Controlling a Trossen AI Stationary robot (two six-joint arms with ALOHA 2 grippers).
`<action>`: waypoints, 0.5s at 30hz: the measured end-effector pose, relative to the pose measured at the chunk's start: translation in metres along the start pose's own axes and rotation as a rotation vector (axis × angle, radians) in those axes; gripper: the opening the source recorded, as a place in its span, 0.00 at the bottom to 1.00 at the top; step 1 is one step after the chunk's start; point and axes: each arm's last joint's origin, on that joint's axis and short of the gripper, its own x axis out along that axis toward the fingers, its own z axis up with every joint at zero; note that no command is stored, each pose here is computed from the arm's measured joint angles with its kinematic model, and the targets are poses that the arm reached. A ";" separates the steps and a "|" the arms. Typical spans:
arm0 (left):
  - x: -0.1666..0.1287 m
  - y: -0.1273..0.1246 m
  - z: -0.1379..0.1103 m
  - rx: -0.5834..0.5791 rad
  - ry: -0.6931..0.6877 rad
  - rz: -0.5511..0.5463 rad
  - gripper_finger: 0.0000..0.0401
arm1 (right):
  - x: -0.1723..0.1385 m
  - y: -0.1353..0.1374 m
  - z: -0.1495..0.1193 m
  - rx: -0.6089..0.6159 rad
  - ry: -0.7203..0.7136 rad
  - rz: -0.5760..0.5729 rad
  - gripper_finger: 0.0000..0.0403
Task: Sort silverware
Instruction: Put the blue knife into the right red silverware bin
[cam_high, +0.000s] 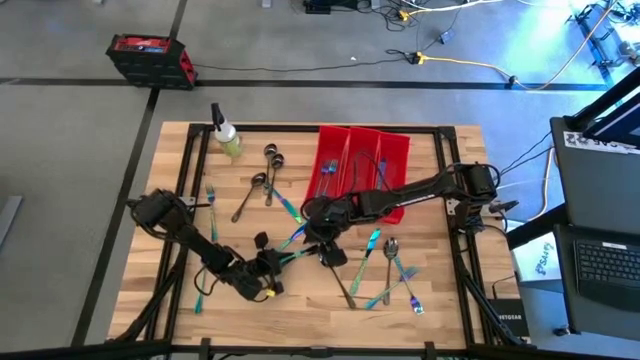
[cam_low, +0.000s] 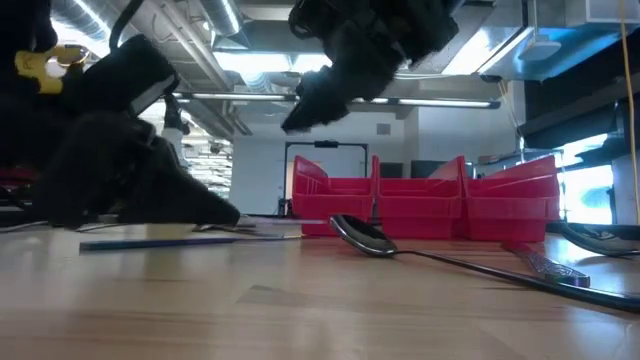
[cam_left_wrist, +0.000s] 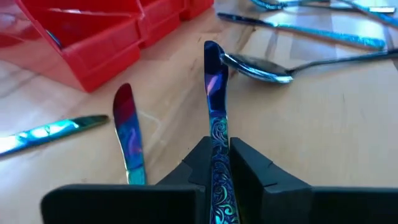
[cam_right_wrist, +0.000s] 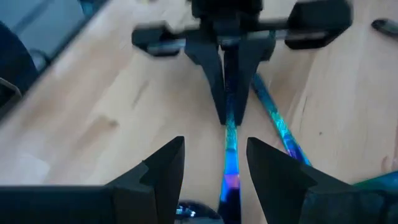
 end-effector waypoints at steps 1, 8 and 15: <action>0.000 0.000 0.002 0.001 -0.005 0.001 0.05 | -0.005 -0.001 0.004 0.013 -0.031 0.006 0.39; -0.005 0.001 0.015 0.045 -0.041 0.014 0.05 | -0.029 -0.017 0.012 0.103 -0.092 -0.012 0.36; -0.010 0.005 0.025 0.176 -0.031 0.019 0.05 | -0.019 -0.044 -0.002 0.369 -0.078 0.003 0.36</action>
